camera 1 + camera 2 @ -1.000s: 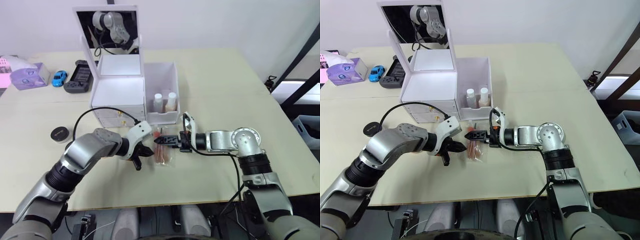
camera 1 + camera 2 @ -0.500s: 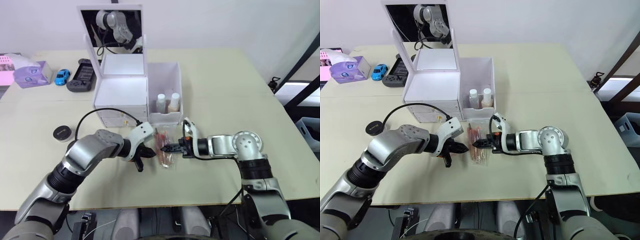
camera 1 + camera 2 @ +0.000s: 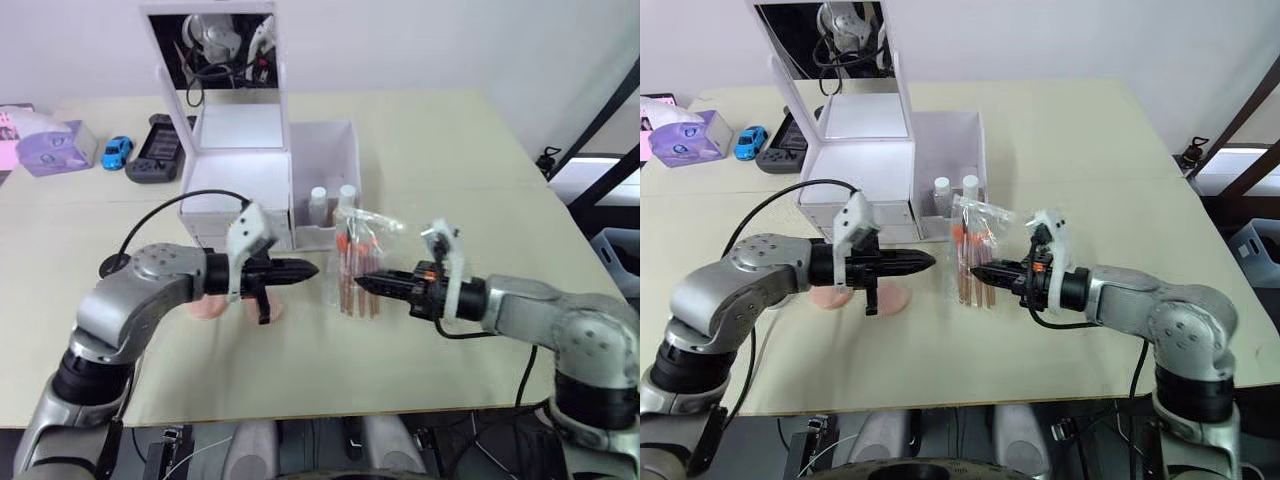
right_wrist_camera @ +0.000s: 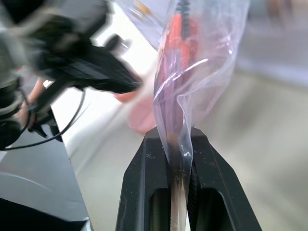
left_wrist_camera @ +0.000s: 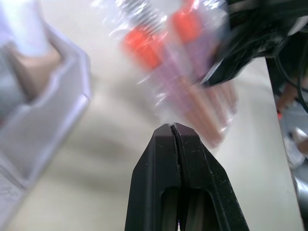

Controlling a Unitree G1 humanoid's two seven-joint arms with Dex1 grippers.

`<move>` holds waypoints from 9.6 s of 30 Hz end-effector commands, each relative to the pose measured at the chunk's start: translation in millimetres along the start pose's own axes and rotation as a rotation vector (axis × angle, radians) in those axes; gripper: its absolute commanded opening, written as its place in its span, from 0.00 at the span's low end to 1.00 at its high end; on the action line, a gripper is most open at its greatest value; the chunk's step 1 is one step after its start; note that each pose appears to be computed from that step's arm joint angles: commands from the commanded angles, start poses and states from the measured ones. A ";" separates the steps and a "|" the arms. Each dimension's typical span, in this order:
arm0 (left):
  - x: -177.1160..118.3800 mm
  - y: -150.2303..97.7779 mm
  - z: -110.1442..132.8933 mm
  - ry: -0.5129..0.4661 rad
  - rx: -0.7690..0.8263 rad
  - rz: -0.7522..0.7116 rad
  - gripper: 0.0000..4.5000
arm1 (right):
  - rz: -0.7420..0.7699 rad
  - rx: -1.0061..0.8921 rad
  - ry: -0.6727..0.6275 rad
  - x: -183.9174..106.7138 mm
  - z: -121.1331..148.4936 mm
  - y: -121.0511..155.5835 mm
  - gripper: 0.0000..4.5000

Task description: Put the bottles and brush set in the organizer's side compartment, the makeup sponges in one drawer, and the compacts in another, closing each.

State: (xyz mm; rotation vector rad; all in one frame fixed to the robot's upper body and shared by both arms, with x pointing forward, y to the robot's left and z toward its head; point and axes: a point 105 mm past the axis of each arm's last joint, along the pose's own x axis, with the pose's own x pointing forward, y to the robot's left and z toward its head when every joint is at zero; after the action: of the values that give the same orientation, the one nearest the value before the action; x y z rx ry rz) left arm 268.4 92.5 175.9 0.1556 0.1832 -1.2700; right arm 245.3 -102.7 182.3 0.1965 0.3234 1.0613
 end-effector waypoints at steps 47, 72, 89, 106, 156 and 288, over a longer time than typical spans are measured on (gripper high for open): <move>-66.2 3.0 50.8 -0.289 -0.043 0.122 0.00 | 0.043 -0.678 -0.095 109.9 121.3 -113.6 0.01; -88.4 27.1 53.8 -0.300 0.028 0.251 0.00 | 0.127 -0.848 -0.211 33.9 194.7 -78.3 0.99; -127.9 49.2 34.5 -0.149 0.038 0.262 0.00 | -0.290 -0.484 -0.190 -152.1 116.8 -64.3 0.99; -234.5 87.3 -28.1 -0.062 -0.057 0.604 0.99 | -0.597 -0.263 -0.084 -214.2 19.3 -96.1 1.00; -35.8 34.6 -30.4 -0.399 -0.099 1.152 0.46 | -0.050 -0.850 0.135 13.8 112.1 -24.6 1.00; -117.8 -89.7 -85.9 -0.006 -0.185 0.533 0.99 | 0.267 -0.656 0.202 -15.7 102.7 -11.1 1.00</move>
State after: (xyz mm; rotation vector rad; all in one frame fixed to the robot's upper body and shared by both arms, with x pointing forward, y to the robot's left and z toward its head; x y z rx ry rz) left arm 143.9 200.0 115.9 -0.0106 0.2438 -0.7207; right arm 286.8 -123.9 260.4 -0.4324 0.1799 1.4194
